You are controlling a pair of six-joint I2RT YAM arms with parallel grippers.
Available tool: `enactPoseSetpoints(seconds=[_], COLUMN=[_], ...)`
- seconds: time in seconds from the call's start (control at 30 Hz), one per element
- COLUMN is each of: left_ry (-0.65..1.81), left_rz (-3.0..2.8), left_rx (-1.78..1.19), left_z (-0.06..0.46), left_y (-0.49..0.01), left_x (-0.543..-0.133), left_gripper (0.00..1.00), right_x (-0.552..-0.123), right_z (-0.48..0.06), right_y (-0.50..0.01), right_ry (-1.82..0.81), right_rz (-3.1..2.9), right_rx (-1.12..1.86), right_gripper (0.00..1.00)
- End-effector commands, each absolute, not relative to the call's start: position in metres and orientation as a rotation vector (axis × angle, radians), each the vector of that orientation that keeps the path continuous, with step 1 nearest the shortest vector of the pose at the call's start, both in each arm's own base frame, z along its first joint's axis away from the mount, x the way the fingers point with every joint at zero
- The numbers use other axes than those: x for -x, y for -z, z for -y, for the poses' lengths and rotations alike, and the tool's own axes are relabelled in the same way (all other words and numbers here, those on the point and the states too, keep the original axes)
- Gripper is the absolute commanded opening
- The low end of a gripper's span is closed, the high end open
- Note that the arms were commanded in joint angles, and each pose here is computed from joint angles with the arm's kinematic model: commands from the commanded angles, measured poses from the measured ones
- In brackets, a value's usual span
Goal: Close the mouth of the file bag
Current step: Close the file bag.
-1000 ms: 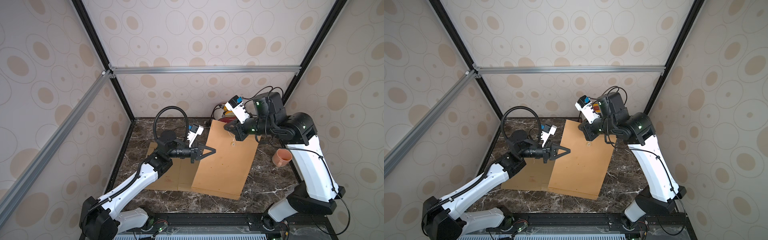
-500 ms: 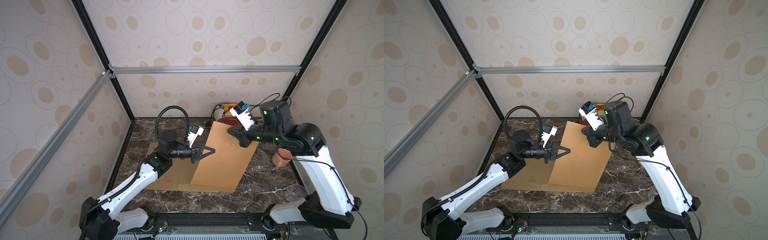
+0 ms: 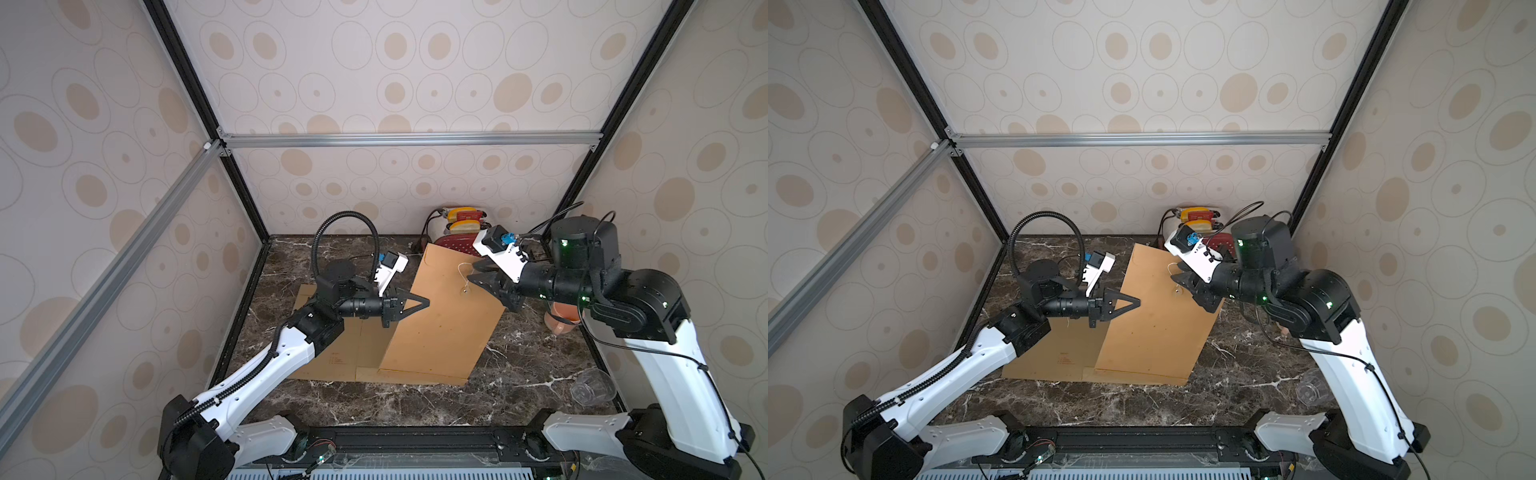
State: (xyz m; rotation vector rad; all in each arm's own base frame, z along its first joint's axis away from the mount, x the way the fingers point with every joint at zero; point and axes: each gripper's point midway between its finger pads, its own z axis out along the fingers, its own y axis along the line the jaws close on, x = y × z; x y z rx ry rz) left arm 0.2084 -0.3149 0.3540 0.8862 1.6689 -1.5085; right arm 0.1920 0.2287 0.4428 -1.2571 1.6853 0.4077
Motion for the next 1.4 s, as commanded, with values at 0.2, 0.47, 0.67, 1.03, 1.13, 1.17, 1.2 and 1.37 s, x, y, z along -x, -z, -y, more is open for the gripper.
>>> enactPoseSetpoints(seconds=[0.2,0.47,0.67,1.03,1.13,1.17,1.2,1.37], left_ry=[1.509,1.510,1.519,1.518,1.518,1.518,1.517,1.520], left_rz=[-1.541,-1.534,-1.512,-1.502,-1.501,-1.502,-1.503,-1.510], left_rx=[-0.940,-0.947,-0.954,-0.957,-0.959,-0.958,-0.957,-0.954], left_z=[0.313,0.313,0.312,0.311,0.311,0.311,0.311,0.312], left_y=[-0.388,-0.388,-0.391,-0.393,-0.393,-0.392,-0.392,-0.391], left_x=[-0.197,-0.196,-0.193,-0.191,-0.191,-0.191,-0.191,-0.193], left_gripper=[0.00,0.00,0.00,0.00,0.00,0.00,0.00,0.00], right_x=[-0.198,-0.205,-0.201,-0.190,-0.184,-0.181,-0.178,-0.166], right_z=[-0.240,-0.240,-0.250,-0.263,-0.266,-0.268,-0.268,-0.264], right_y=[-0.420,-0.417,-0.410,-0.401,-0.397,-0.397,-0.396,-0.393], right_ry=[-0.456,-0.428,-0.515,-0.647,-0.692,-0.714,-0.732,-0.775], right_rz=[-1.698,-1.672,-1.682,-1.680,-1.677,-1.672,-1.671,-1.679], right_rx=[1.253,1.251,1.266,1.292,1.319,1.327,1.331,1.336], right_gripper=[0.29,0.35,0.35,0.34,0.32,0.31,0.30,0.29])
